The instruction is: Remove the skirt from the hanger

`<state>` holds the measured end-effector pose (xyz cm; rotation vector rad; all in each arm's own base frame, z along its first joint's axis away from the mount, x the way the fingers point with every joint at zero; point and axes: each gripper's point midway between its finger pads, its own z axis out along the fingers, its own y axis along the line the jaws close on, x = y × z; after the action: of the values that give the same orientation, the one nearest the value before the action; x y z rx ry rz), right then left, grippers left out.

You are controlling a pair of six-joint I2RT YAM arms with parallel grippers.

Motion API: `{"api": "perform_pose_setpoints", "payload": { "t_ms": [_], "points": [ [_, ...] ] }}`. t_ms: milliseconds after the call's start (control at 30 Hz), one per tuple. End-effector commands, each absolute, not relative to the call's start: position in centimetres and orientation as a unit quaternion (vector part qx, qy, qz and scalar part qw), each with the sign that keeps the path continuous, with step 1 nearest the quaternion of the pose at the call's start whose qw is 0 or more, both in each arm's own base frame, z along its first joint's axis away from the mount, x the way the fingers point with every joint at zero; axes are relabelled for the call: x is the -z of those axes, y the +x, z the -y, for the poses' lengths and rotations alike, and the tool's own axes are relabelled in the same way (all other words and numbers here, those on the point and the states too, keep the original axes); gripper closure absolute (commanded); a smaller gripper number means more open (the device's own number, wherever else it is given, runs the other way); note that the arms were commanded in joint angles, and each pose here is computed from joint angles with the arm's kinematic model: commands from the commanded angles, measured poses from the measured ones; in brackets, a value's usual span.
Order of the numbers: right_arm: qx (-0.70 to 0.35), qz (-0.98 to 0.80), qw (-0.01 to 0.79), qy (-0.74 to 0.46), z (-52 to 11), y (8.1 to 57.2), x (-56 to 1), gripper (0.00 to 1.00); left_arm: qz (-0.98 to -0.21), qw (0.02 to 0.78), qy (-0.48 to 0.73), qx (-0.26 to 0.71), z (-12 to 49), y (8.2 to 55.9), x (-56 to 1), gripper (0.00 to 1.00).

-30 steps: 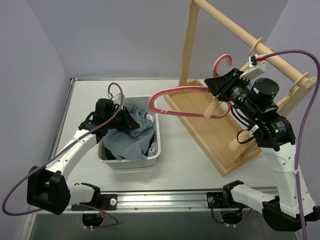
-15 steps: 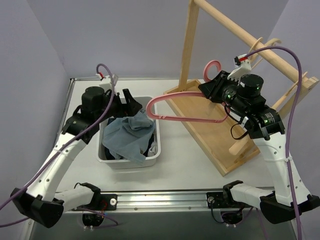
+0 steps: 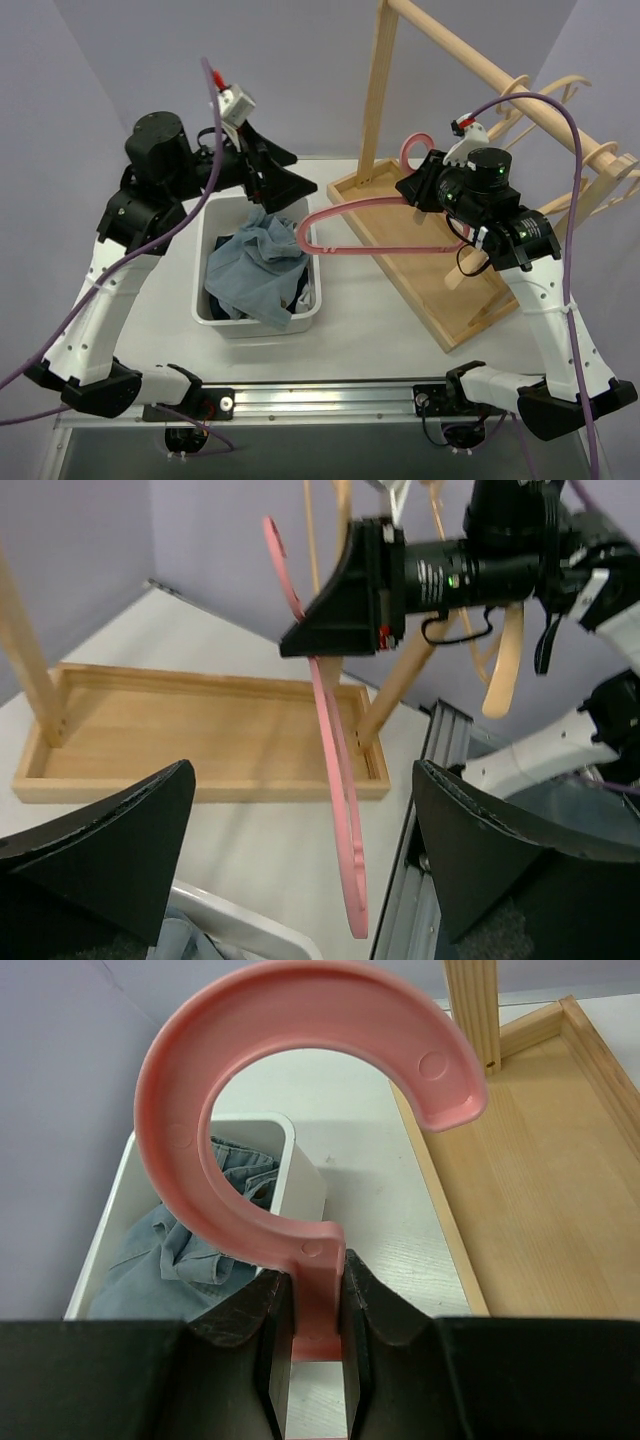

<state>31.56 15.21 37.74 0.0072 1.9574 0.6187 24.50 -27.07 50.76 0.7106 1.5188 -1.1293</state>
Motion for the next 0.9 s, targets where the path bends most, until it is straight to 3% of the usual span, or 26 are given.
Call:
{"api": "perform_pose_setpoints", "payload": {
  "t_ms": [0,233,367,400,433,500,567,600,633,733,833,867],
  "points": [
    [-0.250,-0.804,0.539,0.001,-14.9,32.2,-39.3,1.00,-0.633,0.465,0.380,0.489,29.3,21.1,-48.3,0.02],
    [-0.253,-0.796,0.550,0.001,-14.9,32.4,-40.6,1.00,-0.652,0.442,0.401,0.468,30.6,20.4,-46.2,0.00],
    [-0.250,-0.794,0.554,0.002,-14.8,32.6,-41.3,1.00,-0.671,0.427,0.407,0.448,31.3,20.5,-44.9,0.17],
    [-0.252,-0.791,0.557,0.001,-14.8,32.5,-41.6,1.00,-0.685,0.416,0.409,0.437,31.2,20.6,-44.0,0.25],
    [-0.255,-0.791,0.556,0.001,-14.9,32.6,-41.6,1.00,-0.692,0.411,0.410,0.428,31.4,20.7,-43.5,0.55],
    [-0.262,-0.787,0.558,-0.003,-15.2,32.4,-42.2,1.00,-0.718,0.409,0.395,0.402,31.2,22.0,-42.5,0.97],
    [-0.266,-0.784,0.561,-0.008,-15.3,32.2,-42.7,0.99,-0.731,0.419,0.379,0.382,31.0,23.1,-42.2,0.98],
    [-0.275,-0.783,0.558,-0.018,-15.6,31.9,-42.9,0.89,-0.734,0.438,0.367,0.367,30.8,24.0,-42.7,0.98],
    [-0.278,-0.782,0.558,-0.024,-15.7,31.7,-43.2,0.57,-0.735,0.449,0.360,0.359,30.7,24.5,-43.0,0.98],
    [-0.290,-0.769,0.568,-0.034,-15.8,30.6,-44.8,0.18,-0.720,0.492,0.344,0.347,30.4,25.7,-45.3,0.98],
    [-0.306,-0.750,0.586,-0.037,-15.5,28.9,-47.2,0.00,-0.702,0.527,0.332,0.345,30.4,26.6,-47.9,0.98],
    [-0.312,-0.742,0.592,-0.040,-15.5,28.2,-48.1,0.00,-0.700,0.531,0.331,0.344,30.6,26.9,-48.2,0.98]
  ]
}}
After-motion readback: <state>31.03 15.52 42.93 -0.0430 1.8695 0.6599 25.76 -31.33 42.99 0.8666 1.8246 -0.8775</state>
